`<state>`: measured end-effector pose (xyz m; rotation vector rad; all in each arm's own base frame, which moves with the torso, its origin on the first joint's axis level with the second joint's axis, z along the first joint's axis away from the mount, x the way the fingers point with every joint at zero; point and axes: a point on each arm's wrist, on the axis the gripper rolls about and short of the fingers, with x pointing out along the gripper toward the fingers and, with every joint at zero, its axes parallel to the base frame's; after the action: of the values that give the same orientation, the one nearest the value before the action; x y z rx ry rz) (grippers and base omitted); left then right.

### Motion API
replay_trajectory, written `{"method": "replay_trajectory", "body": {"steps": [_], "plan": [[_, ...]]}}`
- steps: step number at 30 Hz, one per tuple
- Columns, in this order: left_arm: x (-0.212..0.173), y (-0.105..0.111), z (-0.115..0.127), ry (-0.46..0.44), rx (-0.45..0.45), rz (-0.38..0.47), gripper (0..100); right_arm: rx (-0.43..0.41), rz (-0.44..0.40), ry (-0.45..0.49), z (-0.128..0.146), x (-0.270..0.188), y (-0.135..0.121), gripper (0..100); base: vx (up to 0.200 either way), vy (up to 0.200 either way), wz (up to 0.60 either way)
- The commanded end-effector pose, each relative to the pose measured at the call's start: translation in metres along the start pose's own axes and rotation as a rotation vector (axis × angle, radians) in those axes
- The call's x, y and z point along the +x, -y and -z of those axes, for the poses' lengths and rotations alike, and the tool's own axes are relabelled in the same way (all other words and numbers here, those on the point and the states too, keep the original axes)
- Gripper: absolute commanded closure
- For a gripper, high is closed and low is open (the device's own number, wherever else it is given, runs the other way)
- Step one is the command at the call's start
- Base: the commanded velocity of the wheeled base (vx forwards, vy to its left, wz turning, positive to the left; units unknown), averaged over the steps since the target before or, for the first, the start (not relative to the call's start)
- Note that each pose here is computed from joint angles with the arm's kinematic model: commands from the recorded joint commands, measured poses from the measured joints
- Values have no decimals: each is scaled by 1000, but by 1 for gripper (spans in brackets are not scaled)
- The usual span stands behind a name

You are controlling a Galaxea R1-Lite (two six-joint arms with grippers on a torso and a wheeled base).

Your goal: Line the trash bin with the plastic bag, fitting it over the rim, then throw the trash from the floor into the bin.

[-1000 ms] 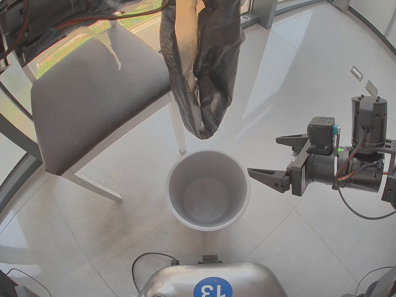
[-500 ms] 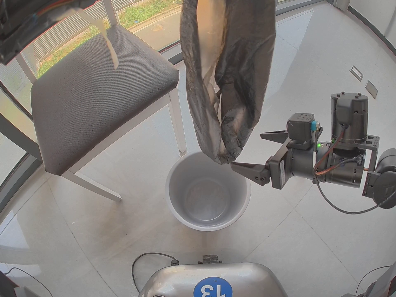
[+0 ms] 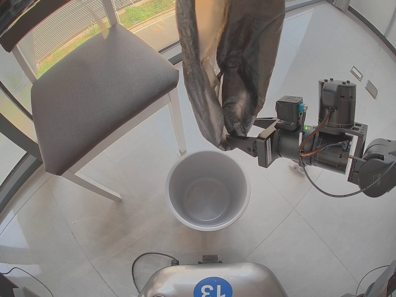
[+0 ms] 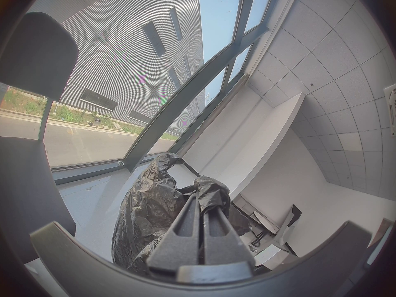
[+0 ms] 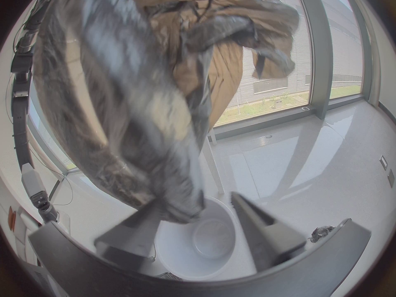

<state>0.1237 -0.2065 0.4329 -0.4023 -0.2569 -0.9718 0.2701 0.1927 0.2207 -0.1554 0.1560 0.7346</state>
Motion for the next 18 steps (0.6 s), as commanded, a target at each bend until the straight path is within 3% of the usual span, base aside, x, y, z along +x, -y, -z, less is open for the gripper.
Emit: {"method": "replay_trajectory", "body": {"steps": [1, 13, 15, 18], "plan": [[-3, 3, -2, 5, -5, 11, 100, 11, 21, -4, 1, 2, 1, 100, 0, 0, 0], [1, 2, 4, -11, -9, 5, 100, 16, 22, 5, -2, 0, -3, 100, 0, 0, 0], [2, -2, 10, -28, -21, -14, 100, 19, 26, -10, 3, -2, -3, 100, 0, 0, 0], [-1, -20, 31, -95, -7, -108, 100, 24, 47, -37, 12, -29, -6, 100, 0, 0, 0]]}}
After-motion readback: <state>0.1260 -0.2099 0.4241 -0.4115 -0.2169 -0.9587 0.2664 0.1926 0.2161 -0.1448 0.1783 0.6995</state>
